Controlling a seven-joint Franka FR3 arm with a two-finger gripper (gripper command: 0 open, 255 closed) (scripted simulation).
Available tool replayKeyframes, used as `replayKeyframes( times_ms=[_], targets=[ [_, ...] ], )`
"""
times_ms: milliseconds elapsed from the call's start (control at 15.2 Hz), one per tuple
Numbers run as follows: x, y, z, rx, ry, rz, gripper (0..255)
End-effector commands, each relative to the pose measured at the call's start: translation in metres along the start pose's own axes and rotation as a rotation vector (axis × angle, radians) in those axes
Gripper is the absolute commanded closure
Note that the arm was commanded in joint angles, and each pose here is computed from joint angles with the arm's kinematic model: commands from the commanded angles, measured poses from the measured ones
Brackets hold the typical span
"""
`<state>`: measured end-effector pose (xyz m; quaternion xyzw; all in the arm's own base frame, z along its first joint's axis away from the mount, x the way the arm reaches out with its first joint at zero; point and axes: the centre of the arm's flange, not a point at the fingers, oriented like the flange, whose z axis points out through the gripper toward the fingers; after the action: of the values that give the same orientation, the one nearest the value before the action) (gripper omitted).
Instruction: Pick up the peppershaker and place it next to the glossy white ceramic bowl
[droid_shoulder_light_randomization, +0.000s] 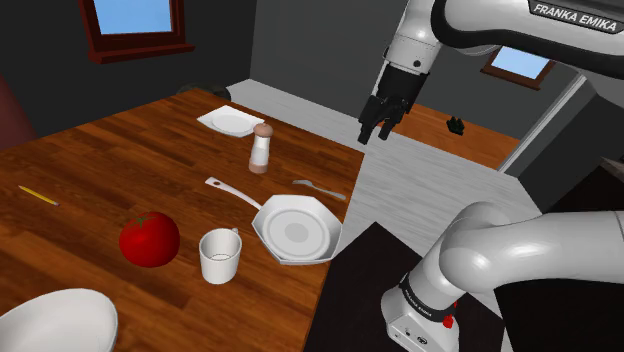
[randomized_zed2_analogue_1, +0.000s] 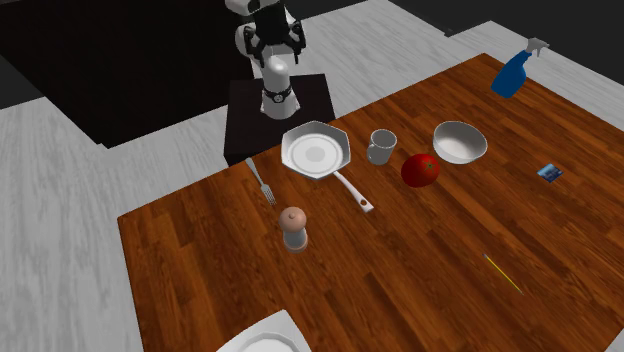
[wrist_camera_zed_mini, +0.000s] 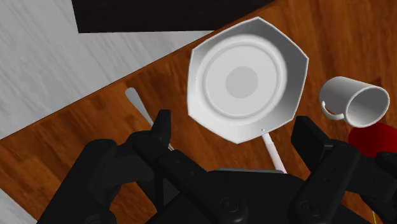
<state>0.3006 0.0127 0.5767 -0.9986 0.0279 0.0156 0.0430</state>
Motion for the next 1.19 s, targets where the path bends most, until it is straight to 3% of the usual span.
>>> replayKeyframes(
  times_ms=[0, 1122],
  targets=[
    [0.000, 0.000, 0.000, 0.000, 0.000, 0.000, 0],
    [0.207, 0.020, 0.075, 0.047, 0.029, -0.089, 0]
  ],
)
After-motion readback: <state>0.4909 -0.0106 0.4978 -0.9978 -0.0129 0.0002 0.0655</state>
